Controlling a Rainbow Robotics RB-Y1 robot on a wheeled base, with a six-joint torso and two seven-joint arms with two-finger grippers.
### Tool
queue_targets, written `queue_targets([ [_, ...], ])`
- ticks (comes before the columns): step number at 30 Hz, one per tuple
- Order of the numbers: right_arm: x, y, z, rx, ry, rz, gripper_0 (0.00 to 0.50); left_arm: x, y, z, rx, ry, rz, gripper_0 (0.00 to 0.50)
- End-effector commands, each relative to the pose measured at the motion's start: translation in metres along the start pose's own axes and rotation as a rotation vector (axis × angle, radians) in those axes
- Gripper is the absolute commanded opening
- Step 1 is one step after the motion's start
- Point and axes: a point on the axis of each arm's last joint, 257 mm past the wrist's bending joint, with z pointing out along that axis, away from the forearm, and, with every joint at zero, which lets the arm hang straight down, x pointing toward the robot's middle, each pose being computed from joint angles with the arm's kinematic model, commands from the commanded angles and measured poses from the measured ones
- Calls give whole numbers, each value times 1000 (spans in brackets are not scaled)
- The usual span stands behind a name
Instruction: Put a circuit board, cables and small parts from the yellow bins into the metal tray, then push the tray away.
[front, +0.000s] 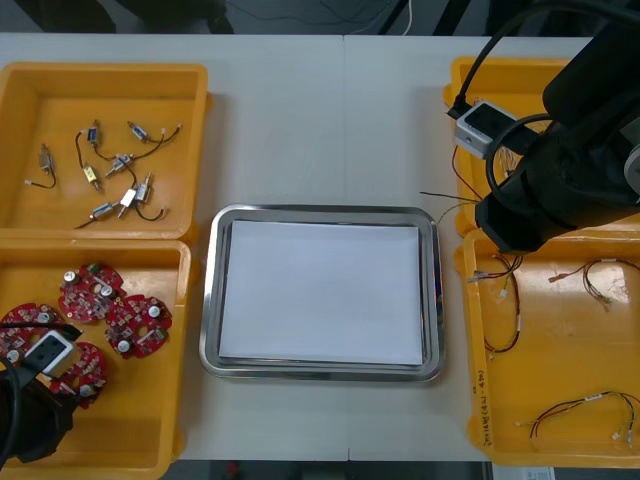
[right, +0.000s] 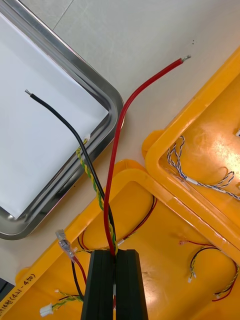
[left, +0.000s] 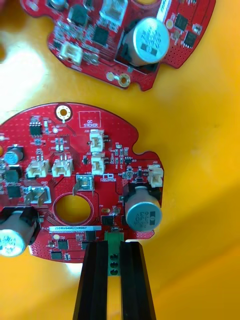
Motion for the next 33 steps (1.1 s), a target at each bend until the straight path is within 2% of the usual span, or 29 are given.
queue_targets([
  [1,-14,8,-9,7,-42,-8,0,-30,16,-28,-35,-17,109,0],
  [7,-14,8,-9,6,-42,-6,0,-43,17,-49,-40,5,92,0],
  [13,-13,8,-9,8,-41,-7,0,-60,18,-70,-45,10,65,0],
  [26,-13,7,-9,9,-41,-7,0,-99,3,-109,-62,9,-14,0],
  [33,-14,7,-9,10,-43,-6,0,-117,-16,-126,-58,4,-60,0],
])
